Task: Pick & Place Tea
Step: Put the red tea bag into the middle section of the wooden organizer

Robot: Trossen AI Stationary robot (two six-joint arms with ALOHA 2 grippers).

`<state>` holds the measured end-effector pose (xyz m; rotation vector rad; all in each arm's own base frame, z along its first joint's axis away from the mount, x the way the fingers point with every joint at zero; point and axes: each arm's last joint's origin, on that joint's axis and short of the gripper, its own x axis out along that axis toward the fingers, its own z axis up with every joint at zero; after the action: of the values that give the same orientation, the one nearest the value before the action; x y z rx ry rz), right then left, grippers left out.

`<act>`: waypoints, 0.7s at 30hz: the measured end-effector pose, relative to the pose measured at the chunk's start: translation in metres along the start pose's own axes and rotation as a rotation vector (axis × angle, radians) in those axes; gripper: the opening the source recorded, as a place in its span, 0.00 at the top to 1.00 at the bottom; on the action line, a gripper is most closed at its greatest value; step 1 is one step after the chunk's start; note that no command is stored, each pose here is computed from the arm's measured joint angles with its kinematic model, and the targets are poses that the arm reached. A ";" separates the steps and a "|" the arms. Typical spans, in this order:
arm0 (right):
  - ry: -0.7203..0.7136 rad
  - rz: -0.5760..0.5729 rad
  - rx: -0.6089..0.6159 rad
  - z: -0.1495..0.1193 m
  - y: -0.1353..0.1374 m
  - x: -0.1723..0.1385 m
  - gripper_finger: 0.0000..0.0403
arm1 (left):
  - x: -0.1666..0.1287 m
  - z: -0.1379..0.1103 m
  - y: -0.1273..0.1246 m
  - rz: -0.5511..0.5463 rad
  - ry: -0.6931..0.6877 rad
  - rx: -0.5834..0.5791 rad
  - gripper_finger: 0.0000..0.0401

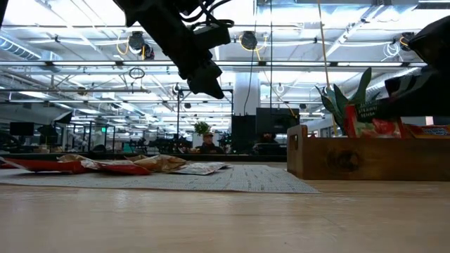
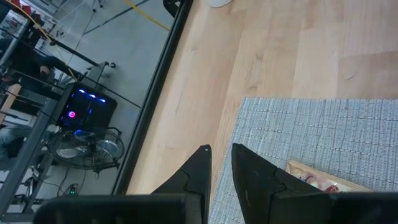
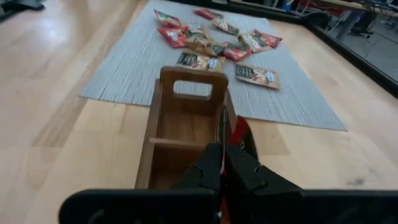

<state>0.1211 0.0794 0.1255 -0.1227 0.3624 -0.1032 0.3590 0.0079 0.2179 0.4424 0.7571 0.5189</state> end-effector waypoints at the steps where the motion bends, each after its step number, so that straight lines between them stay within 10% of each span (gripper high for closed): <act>1: 0.005 -0.001 -0.004 -0.001 0.001 0.001 1.00 | 0.000 0.000 0.000 0.000 0.000 0.000 0.83; 21: 0.016 -0.056 -0.023 -0.006 0.003 0.006 0.99 | 0.000 0.000 0.000 0.000 0.001 -0.003 0.83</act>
<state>0.1247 0.0811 0.1177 -0.1551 0.3762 -0.1554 0.3590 0.0079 0.2177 0.4390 0.7573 0.5202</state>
